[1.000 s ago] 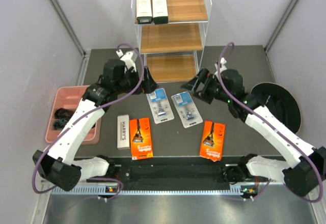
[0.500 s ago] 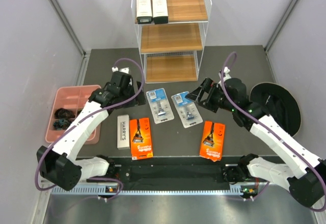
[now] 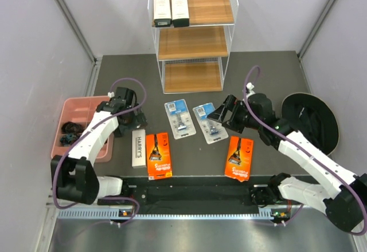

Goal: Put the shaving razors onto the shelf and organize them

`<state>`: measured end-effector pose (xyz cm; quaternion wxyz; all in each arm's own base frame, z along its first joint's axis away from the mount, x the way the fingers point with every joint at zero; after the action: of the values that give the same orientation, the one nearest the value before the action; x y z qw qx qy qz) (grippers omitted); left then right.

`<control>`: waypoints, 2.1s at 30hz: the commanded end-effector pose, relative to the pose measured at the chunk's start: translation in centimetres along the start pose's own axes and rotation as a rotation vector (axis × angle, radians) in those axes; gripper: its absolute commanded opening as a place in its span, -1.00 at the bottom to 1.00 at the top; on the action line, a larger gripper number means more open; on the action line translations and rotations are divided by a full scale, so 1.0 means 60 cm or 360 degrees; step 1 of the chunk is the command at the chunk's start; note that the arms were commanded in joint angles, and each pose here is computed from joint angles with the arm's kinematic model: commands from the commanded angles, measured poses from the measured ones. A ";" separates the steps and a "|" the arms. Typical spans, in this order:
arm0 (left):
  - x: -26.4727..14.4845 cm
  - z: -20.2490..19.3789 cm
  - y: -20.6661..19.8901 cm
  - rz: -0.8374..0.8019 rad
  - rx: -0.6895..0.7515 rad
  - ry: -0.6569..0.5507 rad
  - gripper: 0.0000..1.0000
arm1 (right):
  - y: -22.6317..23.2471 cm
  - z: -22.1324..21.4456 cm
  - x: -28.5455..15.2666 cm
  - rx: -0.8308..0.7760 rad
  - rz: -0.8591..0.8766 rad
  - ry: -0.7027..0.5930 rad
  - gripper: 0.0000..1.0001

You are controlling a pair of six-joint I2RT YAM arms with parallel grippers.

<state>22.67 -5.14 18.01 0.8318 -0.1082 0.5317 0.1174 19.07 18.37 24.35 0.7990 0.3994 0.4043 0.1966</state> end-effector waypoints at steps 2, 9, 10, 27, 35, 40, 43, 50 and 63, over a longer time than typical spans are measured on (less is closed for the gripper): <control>0.024 -0.005 0.011 -0.0066 -0.0036 0.0161 0.98 | 0.010 -0.002 0.006 -0.0005 0.0089 0.0001 0.97; 0.055 -0.022 0.001 -0.0129 0.0001 0.0363 0.96 | 0.005 -0.006 0.011 0.0011 0.0083 0.0016 0.97; 0.061 -0.026 0.002 -0.0131 0.0010 0.0385 0.96 | 0.003 -0.007 0.012 0.0012 0.0082 0.0019 0.97; 0.104 -0.036 0.005 -0.0071 -0.0054 0.0432 0.57 | -0.008 -0.014 0.017 0.0042 0.0067 0.0042 0.98; 0.121 -0.047 0.020 -0.0002 -0.0054 0.0487 0.47 | -0.011 -0.016 0.020 0.0054 0.0067 0.0052 0.97; 0.129 -0.042 0.033 0.0097 -0.0078 0.0466 0.47 | -0.011 -0.017 0.021 0.0055 0.0067 0.0057 0.98; 0.131 -0.033 0.038 0.0117 -0.0110 0.0438 0.46 | -0.011 -0.017 0.021 0.0055 0.0070 0.0058 0.98; 0.131 -0.014 0.051 0.0177 -0.0141 0.0387 0.45 | -0.012 -0.018 0.022 0.0053 0.0066 0.0065 0.98; 0.133 -0.006 0.073 0.0224 -0.0160 0.0381 0.43 | -0.012 -0.019 0.027 0.0053 0.0062 0.0087 0.98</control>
<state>23.72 -1.25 10.92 0.7430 -0.1388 0.6311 0.1741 19.07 18.95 22.10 0.7790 0.4137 0.4280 0.1971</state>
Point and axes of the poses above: each gripper's point midway between its finger pads, its own x axis out along the fingers, its own y axis along the line the jaws close on, z = x × y, the point moved 8 cm from there along -x, back along the fingers, and after that the axes turned 5 degrees about x, right-handed, at the moved point
